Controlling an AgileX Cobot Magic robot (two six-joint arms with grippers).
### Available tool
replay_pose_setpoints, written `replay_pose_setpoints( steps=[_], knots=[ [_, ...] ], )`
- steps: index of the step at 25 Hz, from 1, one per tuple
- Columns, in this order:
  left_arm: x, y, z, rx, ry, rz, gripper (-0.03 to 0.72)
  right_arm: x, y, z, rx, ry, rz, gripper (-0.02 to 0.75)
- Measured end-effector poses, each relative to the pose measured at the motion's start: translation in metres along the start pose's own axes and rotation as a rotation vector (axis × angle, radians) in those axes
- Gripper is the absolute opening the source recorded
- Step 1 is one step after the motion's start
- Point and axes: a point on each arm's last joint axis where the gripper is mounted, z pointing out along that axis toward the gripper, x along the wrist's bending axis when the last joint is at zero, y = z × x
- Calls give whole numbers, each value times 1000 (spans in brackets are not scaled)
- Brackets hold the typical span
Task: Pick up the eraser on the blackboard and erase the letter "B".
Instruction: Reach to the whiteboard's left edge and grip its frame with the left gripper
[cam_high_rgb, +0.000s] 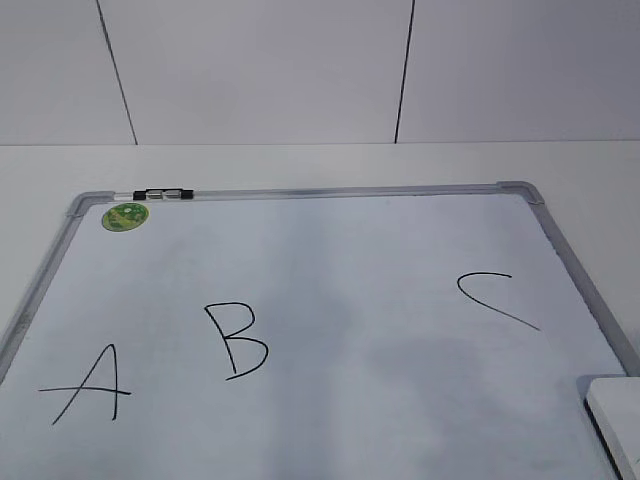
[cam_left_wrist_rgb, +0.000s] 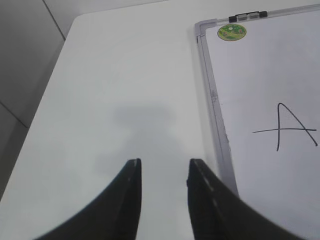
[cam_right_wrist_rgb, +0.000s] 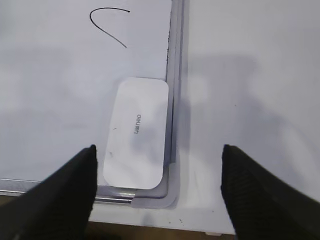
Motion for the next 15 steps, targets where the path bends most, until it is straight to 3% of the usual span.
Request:
replay_pose_setpoints(
  steps=[10,15],
  knots=[
    [-1,1,2,15,-16,-7,240,4,14,15,181,39,125,574],
    [-2,9,18,138,-30,-2,240,4,26,21,288,49,133,577]
  ],
)
